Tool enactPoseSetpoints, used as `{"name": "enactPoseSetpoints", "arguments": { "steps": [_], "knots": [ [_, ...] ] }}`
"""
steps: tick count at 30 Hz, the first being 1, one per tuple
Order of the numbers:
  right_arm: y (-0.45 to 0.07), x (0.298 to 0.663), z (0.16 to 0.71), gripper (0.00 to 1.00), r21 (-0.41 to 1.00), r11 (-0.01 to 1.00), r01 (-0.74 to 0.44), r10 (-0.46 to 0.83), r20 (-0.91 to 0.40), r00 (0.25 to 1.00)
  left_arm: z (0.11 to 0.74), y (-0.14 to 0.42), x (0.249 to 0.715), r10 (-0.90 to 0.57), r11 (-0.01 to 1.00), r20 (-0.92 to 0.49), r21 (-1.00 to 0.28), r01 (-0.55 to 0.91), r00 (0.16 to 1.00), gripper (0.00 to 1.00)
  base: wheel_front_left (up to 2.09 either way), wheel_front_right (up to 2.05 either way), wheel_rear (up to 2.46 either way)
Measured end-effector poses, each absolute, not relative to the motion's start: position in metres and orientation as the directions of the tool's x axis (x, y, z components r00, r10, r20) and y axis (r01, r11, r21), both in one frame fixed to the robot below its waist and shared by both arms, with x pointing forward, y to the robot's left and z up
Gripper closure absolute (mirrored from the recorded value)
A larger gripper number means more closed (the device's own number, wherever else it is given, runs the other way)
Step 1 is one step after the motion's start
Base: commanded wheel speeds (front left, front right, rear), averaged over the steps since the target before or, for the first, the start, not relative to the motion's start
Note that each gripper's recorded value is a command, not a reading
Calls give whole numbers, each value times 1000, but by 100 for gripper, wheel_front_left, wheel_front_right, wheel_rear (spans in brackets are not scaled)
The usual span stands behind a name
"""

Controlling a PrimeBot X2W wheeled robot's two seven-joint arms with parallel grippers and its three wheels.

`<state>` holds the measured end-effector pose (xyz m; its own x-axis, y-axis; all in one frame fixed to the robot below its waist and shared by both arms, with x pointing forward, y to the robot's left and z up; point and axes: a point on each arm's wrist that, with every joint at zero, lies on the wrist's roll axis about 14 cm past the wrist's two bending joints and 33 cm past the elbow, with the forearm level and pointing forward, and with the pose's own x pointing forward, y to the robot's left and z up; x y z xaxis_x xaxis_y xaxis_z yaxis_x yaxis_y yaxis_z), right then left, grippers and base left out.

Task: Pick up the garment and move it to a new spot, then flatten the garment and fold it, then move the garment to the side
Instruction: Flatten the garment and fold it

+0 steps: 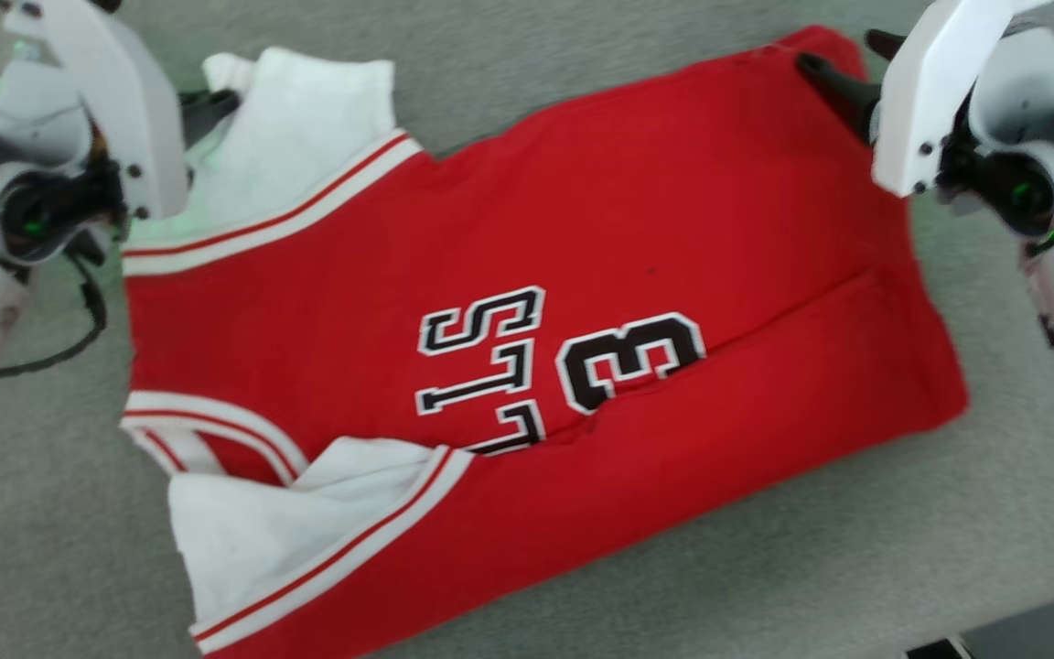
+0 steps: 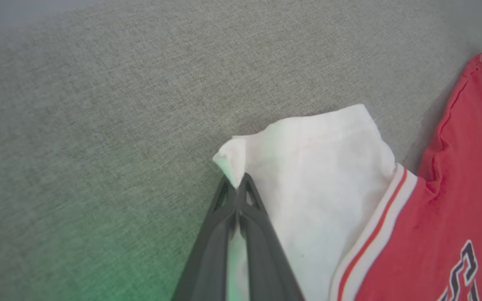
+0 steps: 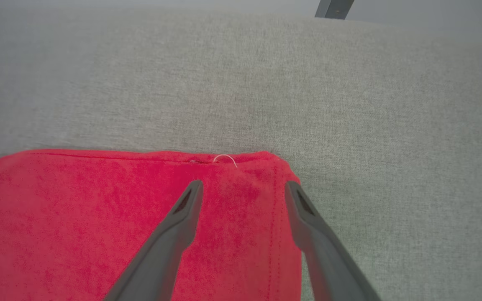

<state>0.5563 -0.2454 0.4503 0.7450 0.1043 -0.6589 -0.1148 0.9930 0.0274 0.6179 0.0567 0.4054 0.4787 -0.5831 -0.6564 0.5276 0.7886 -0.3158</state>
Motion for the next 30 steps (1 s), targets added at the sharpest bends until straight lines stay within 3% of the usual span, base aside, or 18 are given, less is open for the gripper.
{"name": "enactPoseSetpoints", "arguments": {
  "steps": [7, 15, 16, 17, 18, 24, 30],
  "knots": [
    [-251, 564, 406, 0, 6, 995, -102, 69, -781, 620, 400, 62, 613, -592, 781, -651, -314, 540, 476, 100, 0, 0, 0],
    [-251, 574, 386, 2, 41, 997, -70, 75, -801, 593, 395, 65, 608, -602, 773, -647, -325, 544, 469, 100, 0, 0, 0],
    [-249, 574, 385, 48, 52, 996, -68, 83, -803, 590, 395, 65, 608, -602, 773, -647, -325, 545, 469, 100, 0, 0, 0],
    [-249, 574, 385, 64, 55, 996, -70, 86, -804, 588, 396, 65, 608, -603, 772, -645, -324, 546, 469, 100, 0, 0, 0],
    [-249, 574, 386, 99, 58, 996, -69, 88, -803, 589, 397, 65, 608, -604, 772, -642, -324, 547, 472, 100, 0, 0, 0],
    [-239, 572, 397, 100, 66, 993, -102, 116, -765, 633, 410, 59, 603, -630, 763, -593, -354, 541, 502, 100, 0, 0, 0],
    [-243, 560, 416, 100, 46, 991, -128, 122, -713, 690, 454, 50, 592, -686, 727, -453, -389, 566, 569, 100, 0, 0, 0]
  ]
}}
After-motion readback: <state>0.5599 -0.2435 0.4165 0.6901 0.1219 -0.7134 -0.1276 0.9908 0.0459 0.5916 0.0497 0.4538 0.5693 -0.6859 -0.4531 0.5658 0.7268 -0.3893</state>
